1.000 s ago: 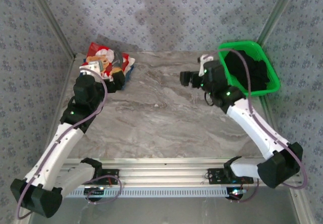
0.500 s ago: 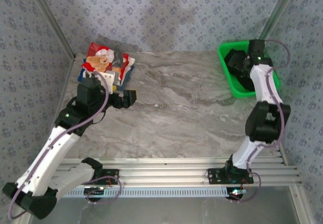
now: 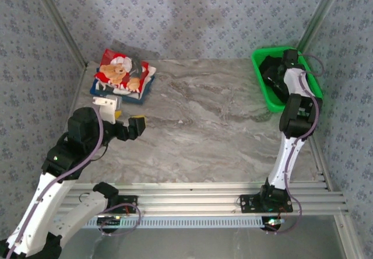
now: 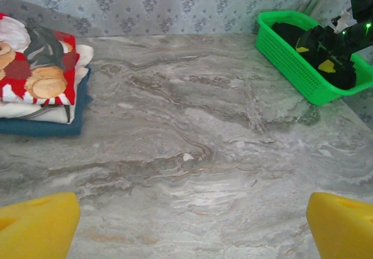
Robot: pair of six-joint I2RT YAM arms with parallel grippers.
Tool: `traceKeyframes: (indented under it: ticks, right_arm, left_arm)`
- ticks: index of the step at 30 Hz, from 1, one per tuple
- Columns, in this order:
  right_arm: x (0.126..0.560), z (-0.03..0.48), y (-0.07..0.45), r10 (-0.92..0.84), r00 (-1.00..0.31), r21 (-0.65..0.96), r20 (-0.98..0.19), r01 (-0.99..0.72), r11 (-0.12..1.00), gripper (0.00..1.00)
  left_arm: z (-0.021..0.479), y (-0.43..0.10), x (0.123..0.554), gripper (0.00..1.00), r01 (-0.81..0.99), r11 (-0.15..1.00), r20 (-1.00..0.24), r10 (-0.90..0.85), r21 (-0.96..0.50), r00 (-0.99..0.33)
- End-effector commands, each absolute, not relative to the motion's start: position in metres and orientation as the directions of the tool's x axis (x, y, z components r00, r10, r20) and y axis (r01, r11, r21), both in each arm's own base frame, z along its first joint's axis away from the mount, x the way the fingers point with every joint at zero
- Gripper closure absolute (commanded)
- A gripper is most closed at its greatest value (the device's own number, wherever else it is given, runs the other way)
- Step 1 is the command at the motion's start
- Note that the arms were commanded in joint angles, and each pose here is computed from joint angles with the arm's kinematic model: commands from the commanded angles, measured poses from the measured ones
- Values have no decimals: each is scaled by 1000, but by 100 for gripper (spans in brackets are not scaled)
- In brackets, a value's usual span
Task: Fold and stack the t-shirts
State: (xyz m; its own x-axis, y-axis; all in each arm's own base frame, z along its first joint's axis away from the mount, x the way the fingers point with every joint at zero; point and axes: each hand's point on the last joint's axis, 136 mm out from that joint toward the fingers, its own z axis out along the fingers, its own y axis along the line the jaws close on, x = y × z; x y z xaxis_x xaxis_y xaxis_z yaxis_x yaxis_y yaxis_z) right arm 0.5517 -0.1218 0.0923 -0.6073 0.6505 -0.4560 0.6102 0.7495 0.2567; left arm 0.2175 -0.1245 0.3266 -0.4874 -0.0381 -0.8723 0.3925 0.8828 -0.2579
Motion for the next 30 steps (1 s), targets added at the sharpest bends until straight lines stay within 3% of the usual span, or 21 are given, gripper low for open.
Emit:
traceKeyframes:
  ticks: [1,3,8,12,15,18,20,23,30]
  right_arm:
    - [549,71,-129,701,-577,234,-419,677,698,8]
    - [555,67,-136,704,-551,230,-448,689,687,8]
    - [558,43,-133,715,-584,201,-384,703,683,10]
    - [562,32,-135,719,-583,187,-379,713,676,19]
    - [563,24,-134,723,-590,185,-360,714,675,35]
    - [570,33,-138,733,-548,211,-403,724,657,60]
    - [580,52,-136,722,-529,260,-446,695,670,77]
    - [599,103,-126,676,-477,357,-561,598,718,89]
    - [603,239,-81,533,-364,425,-764,339,839,92]
  left_arm:
    - [314,-118,221,0,344,906,-856,-39,-248,-515]
    - [312,-119,224,0,342,906,-857,-41,-248,-513]
    - [305,-121,228,0,333,909,-846,-38,-251,-533]
    - [304,-122,228,1,332,909,-844,-41,-254,-535]
    - [302,-121,228,0,328,909,-841,-44,-258,-539]
    - [299,-121,226,1,326,908,-836,-46,-263,-547]
    - [295,-120,225,0,324,909,-834,-45,-263,-550]
    - [291,-121,223,0,323,907,-830,-51,-272,-556]
    - [287,-123,219,0,330,892,-825,-77,-308,-560]
